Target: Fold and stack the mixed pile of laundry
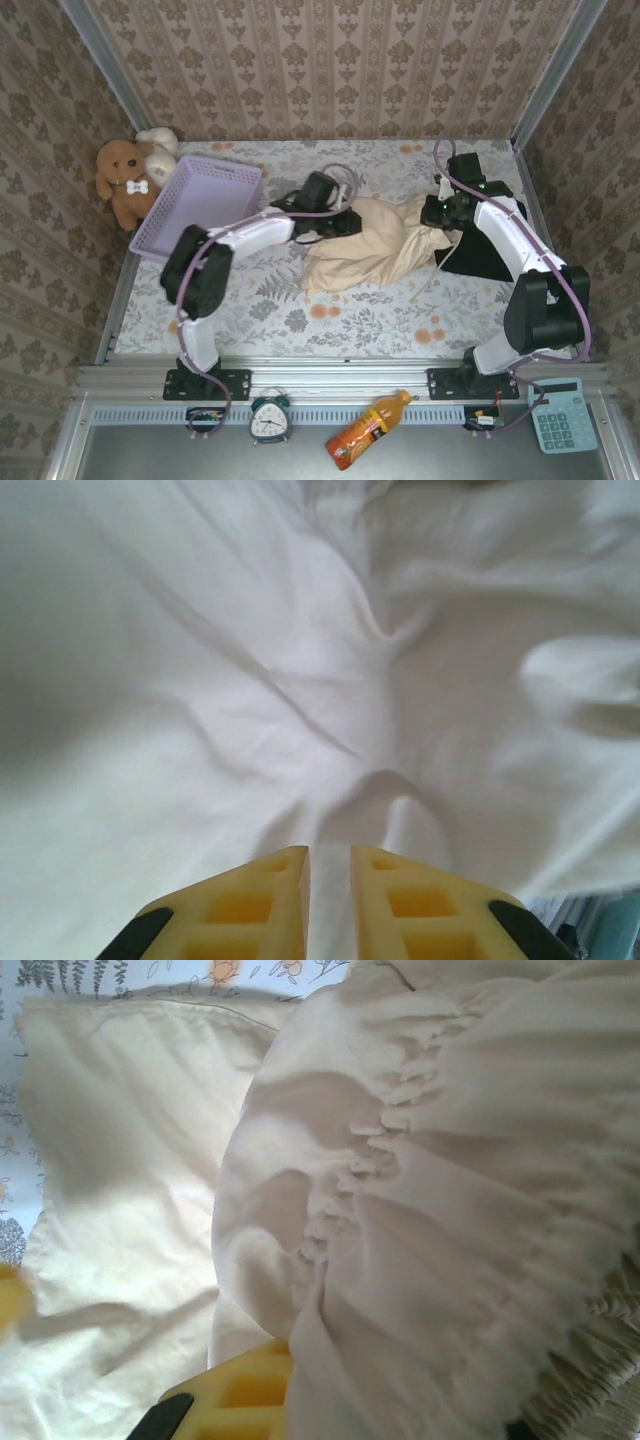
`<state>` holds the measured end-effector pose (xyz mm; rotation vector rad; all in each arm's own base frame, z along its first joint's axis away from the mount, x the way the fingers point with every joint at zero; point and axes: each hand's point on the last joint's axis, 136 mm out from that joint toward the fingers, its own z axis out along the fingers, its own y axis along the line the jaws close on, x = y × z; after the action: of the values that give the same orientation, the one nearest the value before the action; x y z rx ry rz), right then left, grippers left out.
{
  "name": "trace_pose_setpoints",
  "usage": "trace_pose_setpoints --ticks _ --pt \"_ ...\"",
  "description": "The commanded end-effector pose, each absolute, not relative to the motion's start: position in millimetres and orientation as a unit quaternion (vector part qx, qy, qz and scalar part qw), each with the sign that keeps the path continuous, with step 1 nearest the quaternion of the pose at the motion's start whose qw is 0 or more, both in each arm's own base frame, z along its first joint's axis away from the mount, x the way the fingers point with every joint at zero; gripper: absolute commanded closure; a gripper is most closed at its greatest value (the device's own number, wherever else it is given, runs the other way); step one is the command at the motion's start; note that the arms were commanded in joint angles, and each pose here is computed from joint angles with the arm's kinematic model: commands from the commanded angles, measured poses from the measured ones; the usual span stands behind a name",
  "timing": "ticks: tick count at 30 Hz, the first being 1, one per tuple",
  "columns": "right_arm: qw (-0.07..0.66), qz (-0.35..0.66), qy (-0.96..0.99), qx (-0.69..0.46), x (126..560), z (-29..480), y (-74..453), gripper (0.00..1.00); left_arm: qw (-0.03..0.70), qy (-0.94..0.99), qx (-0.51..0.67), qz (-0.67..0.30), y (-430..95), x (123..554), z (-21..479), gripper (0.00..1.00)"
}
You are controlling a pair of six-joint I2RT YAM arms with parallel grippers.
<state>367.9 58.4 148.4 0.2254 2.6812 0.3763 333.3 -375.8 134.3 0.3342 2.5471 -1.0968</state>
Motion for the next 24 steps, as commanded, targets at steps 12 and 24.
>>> trace_pose_setpoints --ticks 12,24 --pt "0.21 0.14 0.965 0.069 372.2 156.4 68.0 1.0 0.094 0.952 0.097 -0.273 -293.0 264.2 24.0 0.96" --pt "0.163 0.222 0.96 -0.051 375.7 143.1 263.7 0.9 0.114 0.955 0.074 -0.263 -279.7 269.4 22.4 1.0"
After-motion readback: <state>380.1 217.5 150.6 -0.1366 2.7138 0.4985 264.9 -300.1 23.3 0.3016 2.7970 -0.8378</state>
